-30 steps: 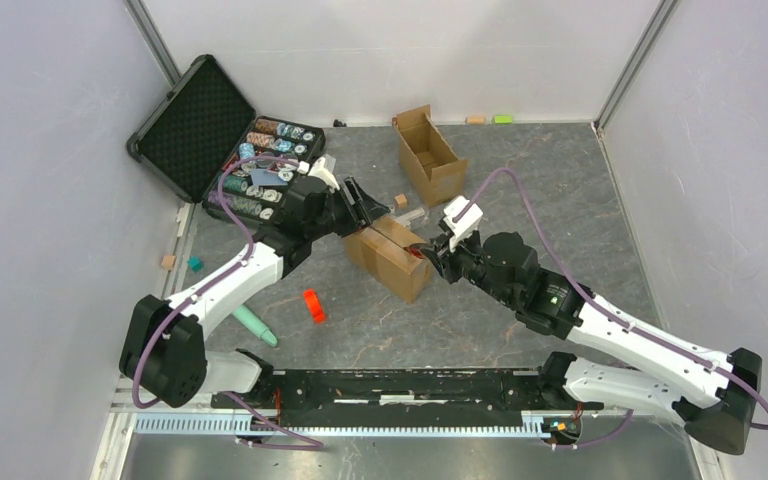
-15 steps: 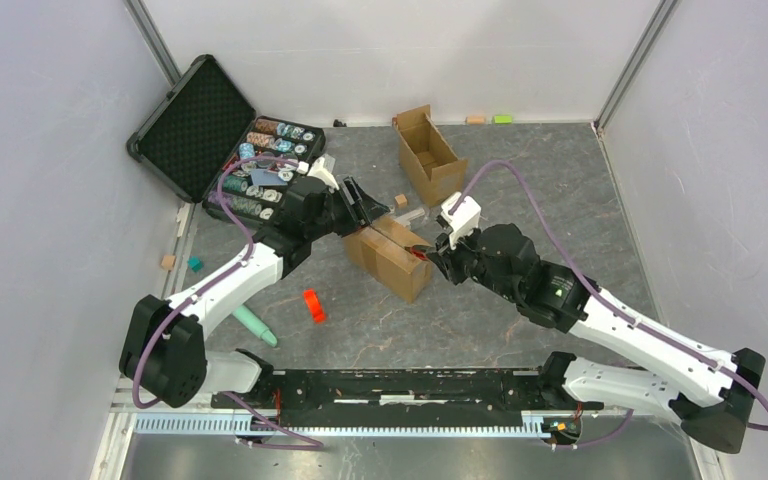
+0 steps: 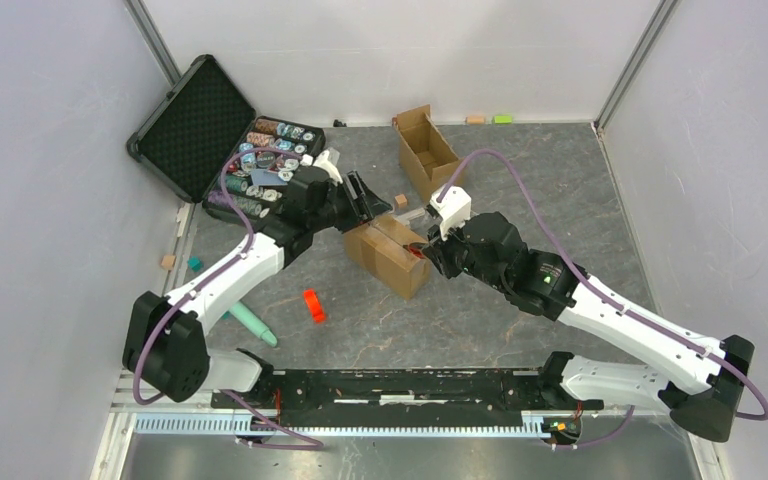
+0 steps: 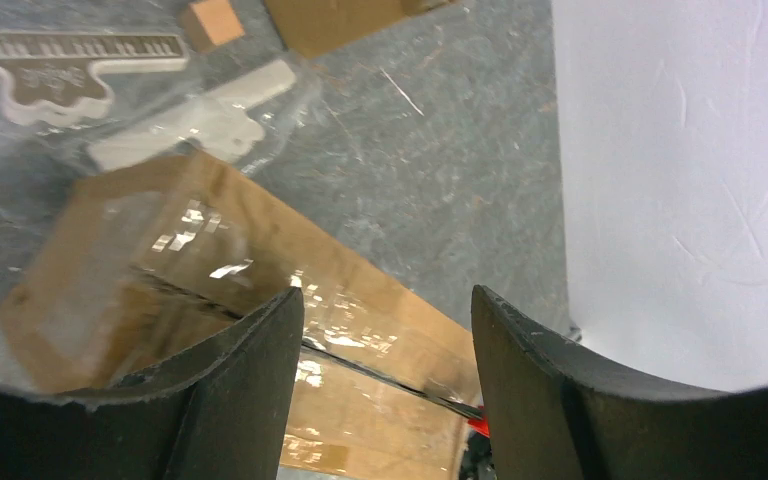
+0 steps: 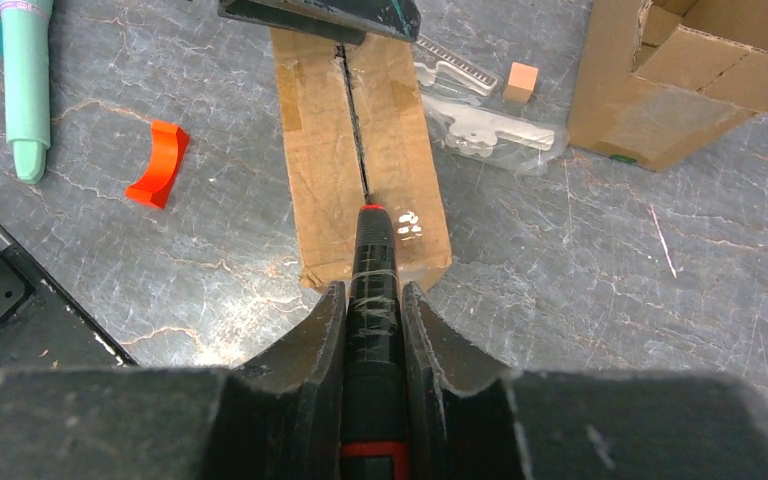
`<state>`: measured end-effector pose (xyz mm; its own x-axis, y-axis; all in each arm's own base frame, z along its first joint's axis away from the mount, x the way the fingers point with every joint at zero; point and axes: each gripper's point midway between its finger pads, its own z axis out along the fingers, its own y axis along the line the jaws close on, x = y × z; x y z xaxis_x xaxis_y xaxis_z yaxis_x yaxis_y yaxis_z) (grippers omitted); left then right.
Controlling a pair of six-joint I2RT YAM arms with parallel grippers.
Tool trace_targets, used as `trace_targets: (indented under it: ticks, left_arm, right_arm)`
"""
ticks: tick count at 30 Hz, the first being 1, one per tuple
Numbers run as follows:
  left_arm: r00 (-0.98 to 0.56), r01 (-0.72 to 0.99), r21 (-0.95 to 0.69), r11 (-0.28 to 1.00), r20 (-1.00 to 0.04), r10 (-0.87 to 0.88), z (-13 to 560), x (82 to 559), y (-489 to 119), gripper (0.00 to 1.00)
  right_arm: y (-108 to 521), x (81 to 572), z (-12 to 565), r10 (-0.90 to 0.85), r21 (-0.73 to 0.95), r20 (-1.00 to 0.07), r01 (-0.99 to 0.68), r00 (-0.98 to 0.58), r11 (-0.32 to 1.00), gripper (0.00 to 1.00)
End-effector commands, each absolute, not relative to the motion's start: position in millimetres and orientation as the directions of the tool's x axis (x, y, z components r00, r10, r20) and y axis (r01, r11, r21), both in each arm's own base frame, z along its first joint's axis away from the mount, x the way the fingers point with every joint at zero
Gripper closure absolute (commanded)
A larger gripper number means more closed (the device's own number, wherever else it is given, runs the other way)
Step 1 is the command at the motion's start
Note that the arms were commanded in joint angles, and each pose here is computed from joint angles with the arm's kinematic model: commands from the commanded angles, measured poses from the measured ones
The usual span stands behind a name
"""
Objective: Unpack the express box
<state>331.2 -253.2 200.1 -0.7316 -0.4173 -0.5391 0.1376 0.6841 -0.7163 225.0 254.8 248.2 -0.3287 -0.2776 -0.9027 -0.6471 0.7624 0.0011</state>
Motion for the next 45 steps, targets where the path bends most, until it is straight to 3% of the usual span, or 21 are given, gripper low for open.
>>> trace_targets:
  ticks: [1,10,15,20,30,45]
  left_arm:
    - [-0.756,0.185,-0.78,0.598,-0.502,-0.42,242,313,-278,0.31]
    - [-0.758,0.122,-0.927,0.355,-0.318,-0.569,259,298,-324,0.31]
    - [-0.766,0.068,-0.947,0.314,-0.251,-0.592,236,283,-343,0.32]
    - [-0.753,-0.035,-0.931,0.363,-0.215,-0.622,187,265,-329,0.32]
    - [-0.755,-0.121,-0.772,0.624,-0.336,-0.563,116,261,-297,0.32]
    - [-0.771,-0.189,-0.72,0.668,-0.313,-0.555,86,264,-289,0.32]
  right_arm:
    - [253,227,251,-0.269,0.012,-0.897,-0.628,-0.351,0.778,1.0]
    - [252,227,250,-0.254,0.023,-0.9,-0.62,-0.355,0.784,1.0]
    - [249,227,251,-0.252,0.02,-0.9,-0.612,-0.355,0.791,1.0]
    - [245,227,258,-0.248,0.016,-0.903,-0.604,-0.351,0.797,1.0]
    - [239,223,271,-0.27,0.005,-0.891,-0.601,-0.365,0.799,1.0]
    - [217,215,247,-0.37,-0.036,-0.801,-0.579,-0.471,0.815,1.0]
